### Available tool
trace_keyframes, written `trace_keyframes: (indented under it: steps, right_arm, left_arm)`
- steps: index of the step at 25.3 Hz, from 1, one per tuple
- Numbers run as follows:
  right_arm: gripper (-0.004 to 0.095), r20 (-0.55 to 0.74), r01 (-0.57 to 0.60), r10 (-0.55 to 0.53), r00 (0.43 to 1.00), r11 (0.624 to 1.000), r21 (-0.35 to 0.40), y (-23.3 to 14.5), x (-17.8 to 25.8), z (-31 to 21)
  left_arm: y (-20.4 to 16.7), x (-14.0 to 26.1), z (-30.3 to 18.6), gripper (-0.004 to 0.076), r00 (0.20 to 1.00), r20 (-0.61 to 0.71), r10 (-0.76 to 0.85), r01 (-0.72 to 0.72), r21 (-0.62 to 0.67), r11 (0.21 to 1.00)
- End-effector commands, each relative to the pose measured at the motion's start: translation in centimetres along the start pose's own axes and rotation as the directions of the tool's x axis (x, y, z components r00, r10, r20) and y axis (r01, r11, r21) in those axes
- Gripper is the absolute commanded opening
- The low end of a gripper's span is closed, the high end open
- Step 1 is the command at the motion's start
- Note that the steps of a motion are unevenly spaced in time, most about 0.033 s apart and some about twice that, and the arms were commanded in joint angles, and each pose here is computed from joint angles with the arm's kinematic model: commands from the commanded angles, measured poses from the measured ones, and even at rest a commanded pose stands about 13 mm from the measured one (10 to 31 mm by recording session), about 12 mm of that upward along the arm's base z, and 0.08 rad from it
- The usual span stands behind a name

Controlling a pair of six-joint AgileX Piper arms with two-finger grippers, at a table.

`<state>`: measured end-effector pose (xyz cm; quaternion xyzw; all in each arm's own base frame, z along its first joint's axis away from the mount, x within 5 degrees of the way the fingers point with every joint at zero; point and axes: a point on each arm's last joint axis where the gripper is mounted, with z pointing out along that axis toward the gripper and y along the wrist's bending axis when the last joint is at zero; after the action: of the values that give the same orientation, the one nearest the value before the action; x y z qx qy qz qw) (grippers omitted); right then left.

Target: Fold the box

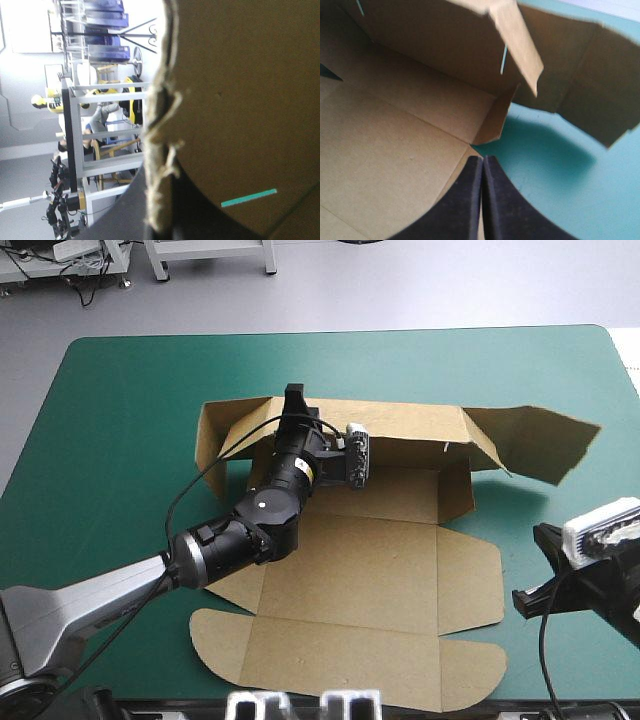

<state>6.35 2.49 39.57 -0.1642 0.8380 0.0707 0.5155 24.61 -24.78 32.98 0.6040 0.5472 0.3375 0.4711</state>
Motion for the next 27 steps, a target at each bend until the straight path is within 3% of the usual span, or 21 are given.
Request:
trace_keyframes:
  steps: [1, 7, 13, 20, 27]
  right_arm:
    - [-0.0005, 0.096, -0.023, 0.022, 0.995, 1.000, 0.010, -0.4, -4.4, -1.3]
    - [-0.0005, 0.087, -0.018, 0.017, 0.996, 1.000, 0.011, -2.5, -12.1, 2.4]
    - [-0.0005, 0.029, -0.024, 0.024, 0.999, 1.000, 0.006, -4.3, -16.0, 7.9]
    - [-0.0010, -0.146, -0.091, 0.089, 0.985, 0.996, -0.011, -7.1, -17.5, 16.4]
    - [-0.0024, -0.348, -0.149, 0.139, 0.927, 0.989, -0.002, -10.3, -15.2, 21.7]
  left_arm:
    - [1.5, 0.0, -1.6, -0.0010, 0.998, 0.051, -0.035, 0.040, -0.099, 0.994]
    - [1.5, 0.5, -1.5, -0.0010, 0.997, 0.001, -0.078, 0.077, -0.109, 0.991]
    - [0.9, 0.2, -0.9, -0.0010, 0.999, -0.002, -0.043, 0.043, -0.106, 0.993]
    - [0.0, -0.3, 0.2, -0.0010, 0.999, -0.020, 0.031, -0.034, -0.120, 0.992]
    - [0.0, -0.1, 0.3, -0.0010, 0.998, -0.054, 0.033, -0.040, -0.131, 0.991]
